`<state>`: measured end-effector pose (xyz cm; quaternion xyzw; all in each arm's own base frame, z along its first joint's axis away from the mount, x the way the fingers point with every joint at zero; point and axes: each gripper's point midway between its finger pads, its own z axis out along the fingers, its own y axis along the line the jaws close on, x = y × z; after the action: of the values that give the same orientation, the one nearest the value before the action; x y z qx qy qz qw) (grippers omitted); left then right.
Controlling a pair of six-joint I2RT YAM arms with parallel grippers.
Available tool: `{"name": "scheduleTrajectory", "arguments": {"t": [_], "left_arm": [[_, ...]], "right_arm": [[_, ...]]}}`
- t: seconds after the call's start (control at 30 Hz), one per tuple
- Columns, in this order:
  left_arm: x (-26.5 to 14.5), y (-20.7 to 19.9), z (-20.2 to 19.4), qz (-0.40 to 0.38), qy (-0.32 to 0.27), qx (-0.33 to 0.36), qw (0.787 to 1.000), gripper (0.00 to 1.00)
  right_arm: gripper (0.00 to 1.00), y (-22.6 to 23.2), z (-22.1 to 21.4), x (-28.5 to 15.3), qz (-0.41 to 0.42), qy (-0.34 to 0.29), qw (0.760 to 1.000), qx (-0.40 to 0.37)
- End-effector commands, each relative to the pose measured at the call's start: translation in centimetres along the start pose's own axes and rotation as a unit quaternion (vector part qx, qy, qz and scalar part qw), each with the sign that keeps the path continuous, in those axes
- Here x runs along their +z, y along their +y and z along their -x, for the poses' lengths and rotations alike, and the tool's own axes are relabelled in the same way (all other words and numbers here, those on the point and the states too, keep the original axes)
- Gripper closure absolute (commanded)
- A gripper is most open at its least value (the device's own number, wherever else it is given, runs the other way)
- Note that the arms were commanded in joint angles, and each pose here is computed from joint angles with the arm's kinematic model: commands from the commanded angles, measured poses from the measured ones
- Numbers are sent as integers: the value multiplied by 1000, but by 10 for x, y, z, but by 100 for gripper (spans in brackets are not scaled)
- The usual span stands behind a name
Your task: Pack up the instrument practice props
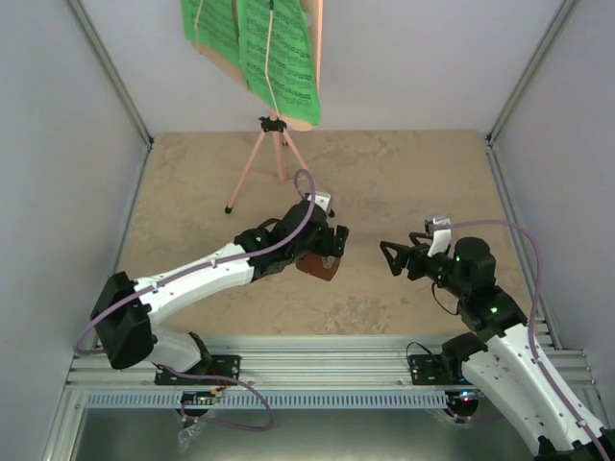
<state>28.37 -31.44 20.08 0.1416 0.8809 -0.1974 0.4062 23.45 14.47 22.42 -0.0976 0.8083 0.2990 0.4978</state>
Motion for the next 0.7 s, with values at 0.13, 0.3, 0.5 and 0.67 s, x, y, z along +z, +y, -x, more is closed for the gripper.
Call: {"name": "scheduleTrajectory", "arguments": {"t": [0.13,0.3,0.5,0.67], "left_arm": [[-38,0,51,-133,-11,39,990,1],[-61,23,79,-146,-78,47,985,1],[-62,70,79,-79,-122,64,987,1],[-62,74,61,-80,-123,83,986,1]], "right_arm": [[2,11,-4,0,32,18,999,-3],[3,11,-45,28,53,84,994,34],[2,32,-85,54,91,130,987,28],[2,49,-102,73,108,139,984,36]]}}
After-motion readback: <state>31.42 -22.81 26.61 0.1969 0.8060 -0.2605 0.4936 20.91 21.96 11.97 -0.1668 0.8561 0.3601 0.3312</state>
